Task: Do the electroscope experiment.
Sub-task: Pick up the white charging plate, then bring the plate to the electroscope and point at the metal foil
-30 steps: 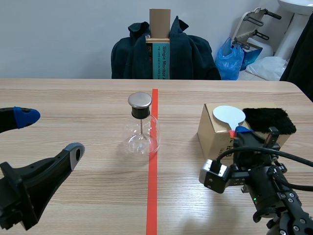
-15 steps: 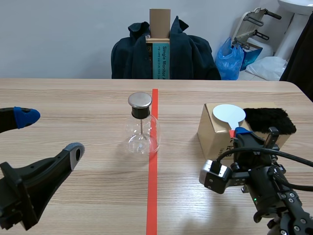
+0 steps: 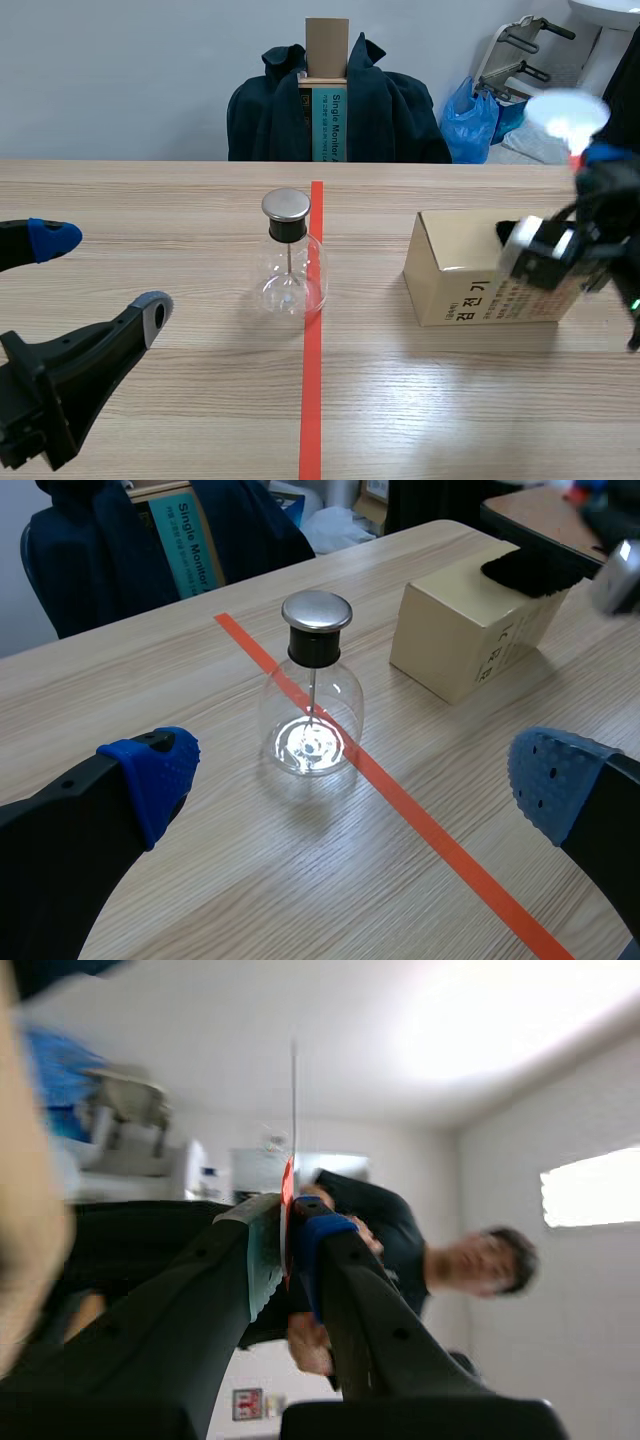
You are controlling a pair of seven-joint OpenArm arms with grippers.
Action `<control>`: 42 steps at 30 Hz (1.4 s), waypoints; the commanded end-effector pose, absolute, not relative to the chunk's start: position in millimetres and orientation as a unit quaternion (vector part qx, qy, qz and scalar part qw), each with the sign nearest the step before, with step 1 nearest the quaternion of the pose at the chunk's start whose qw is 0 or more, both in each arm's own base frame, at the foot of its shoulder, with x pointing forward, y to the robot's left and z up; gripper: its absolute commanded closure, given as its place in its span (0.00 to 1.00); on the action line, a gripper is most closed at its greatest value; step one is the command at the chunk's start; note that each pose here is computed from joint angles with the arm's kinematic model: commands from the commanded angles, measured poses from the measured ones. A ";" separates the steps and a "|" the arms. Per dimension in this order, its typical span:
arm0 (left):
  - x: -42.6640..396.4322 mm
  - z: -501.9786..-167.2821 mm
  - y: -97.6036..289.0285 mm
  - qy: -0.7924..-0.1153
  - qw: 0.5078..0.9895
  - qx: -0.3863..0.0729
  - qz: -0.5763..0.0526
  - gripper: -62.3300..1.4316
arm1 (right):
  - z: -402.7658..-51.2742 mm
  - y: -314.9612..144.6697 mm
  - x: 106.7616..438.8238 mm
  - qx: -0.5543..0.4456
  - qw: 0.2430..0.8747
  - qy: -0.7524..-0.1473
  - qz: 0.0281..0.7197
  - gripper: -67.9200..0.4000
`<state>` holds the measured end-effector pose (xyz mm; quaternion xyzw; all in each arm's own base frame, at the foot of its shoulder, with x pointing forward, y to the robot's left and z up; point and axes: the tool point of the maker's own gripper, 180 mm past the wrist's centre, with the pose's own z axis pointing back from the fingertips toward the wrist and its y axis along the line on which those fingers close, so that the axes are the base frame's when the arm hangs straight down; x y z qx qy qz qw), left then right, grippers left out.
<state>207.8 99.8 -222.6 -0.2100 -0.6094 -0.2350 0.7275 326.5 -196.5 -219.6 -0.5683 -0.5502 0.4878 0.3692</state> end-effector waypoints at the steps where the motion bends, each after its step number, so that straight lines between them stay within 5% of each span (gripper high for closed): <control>1: 207.5 -213.5 95.8 -0.619 0.717 -0.217 -0.236 0.00 | -158.1 -203.2 328.7 -0.605 0.322 -0.591 0.426 0.98; 9: 204.7 -226.4 96.0 -0.595 0.731 -0.195 -0.269 0.00 | -7.6 -227.9 297.9 -0.672 0.227 -0.650 0.274 0.98; 17: 223.3 -249.9 106.7 -0.569 0.734 -0.192 -0.317 0.90 | 76.8 -224.5 243.8 -0.673 0.142 -0.703 0.180 0.98; 18: 231.2 -254.6 110.1 -0.569 0.734 -0.189 -0.318 0.95 | 83.7 -224.1 237.8 -0.673 0.134 -0.707 0.171 0.98; 28: 314.6 -286.1 132.1 -0.613 0.713 -0.198 -0.279 0.93 | 112.4 -219.2 207.2 -0.662 0.088 -0.732 0.139 0.98; 42: 338.7 -342.4 56.6 -0.590 0.698 -0.242 -0.326 0.93 | 112.1 -218.4 206.4 -0.644 0.088 -0.747 0.138 0.98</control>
